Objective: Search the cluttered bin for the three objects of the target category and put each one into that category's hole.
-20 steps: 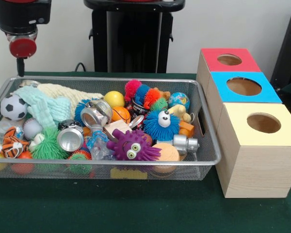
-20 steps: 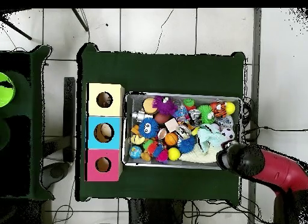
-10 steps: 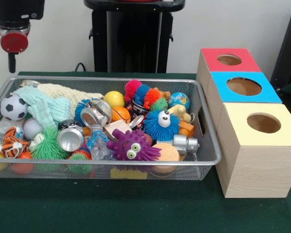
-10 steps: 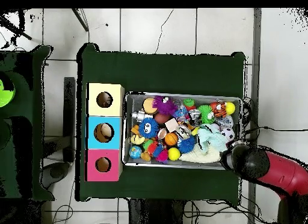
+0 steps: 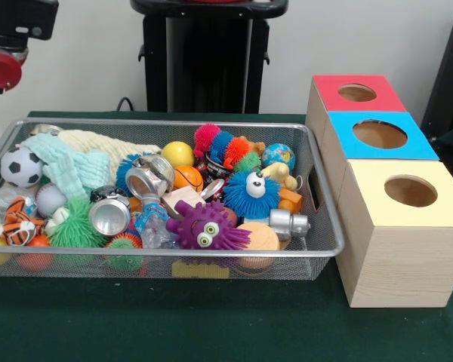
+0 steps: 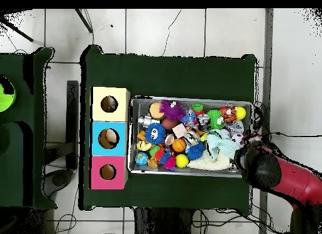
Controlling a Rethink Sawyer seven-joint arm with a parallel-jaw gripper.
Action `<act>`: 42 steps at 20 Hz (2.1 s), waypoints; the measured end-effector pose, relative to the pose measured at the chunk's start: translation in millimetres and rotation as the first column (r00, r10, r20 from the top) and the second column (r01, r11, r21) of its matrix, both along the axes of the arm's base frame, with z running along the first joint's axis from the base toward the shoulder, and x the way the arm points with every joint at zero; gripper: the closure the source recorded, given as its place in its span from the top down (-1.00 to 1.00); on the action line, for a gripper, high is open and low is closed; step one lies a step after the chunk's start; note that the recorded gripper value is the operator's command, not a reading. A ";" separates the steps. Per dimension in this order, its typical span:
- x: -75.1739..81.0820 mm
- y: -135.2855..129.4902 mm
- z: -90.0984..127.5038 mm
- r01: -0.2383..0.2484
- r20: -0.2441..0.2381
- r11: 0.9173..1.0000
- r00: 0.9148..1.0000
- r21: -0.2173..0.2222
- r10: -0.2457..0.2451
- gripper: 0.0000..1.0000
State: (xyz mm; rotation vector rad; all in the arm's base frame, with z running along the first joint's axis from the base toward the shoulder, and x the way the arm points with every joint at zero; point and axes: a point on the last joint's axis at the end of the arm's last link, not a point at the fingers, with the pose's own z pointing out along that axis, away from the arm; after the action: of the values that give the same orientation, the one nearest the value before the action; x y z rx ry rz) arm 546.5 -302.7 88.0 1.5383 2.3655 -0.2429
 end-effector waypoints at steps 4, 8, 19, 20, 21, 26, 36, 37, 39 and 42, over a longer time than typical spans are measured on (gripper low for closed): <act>6.0 -2.0 2.2 0.015 0.034 1.000 0.999 0.000 -0.015 -1.00; 6.8 -2.1 3.5 0.043 0.034 0.999 0.998 0.017 -0.044 -1.00; -5.7 9.5 0.7 0.100 -0.045 0.992 0.994 0.080 -0.096 -1.00; -6.9 10.7 0.2 0.103 -0.053 0.991 0.994 0.085 -0.099 -1.00; -7.5 11.3 0.0 0.104 -0.056 0.991 0.994 0.086 -0.099 -1.00; -9.7 10.4 -2.2 0.109 -0.061 0.990 0.993 0.094 -0.103 -1.00; -25.3 -11.1 -31.5 0.168 -0.075 0.972 0.985 0.163 -0.158 -1.00; -28.9 -13.5 -37.4 0.177 -0.080 0.969 0.983 0.174 -0.165 -1.00; -34.5 -15.9 -46.7 0.190 -0.091 0.963 0.980 0.190 -0.176 -1.00; -44.7 -15.9 -62.4 0.208 -0.113 0.954 0.976 0.216 -0.188 -1.00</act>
State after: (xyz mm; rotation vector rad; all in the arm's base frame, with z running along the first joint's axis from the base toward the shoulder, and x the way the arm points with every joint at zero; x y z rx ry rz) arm 501.8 -318.6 25.6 1.9130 2.3756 -0.0907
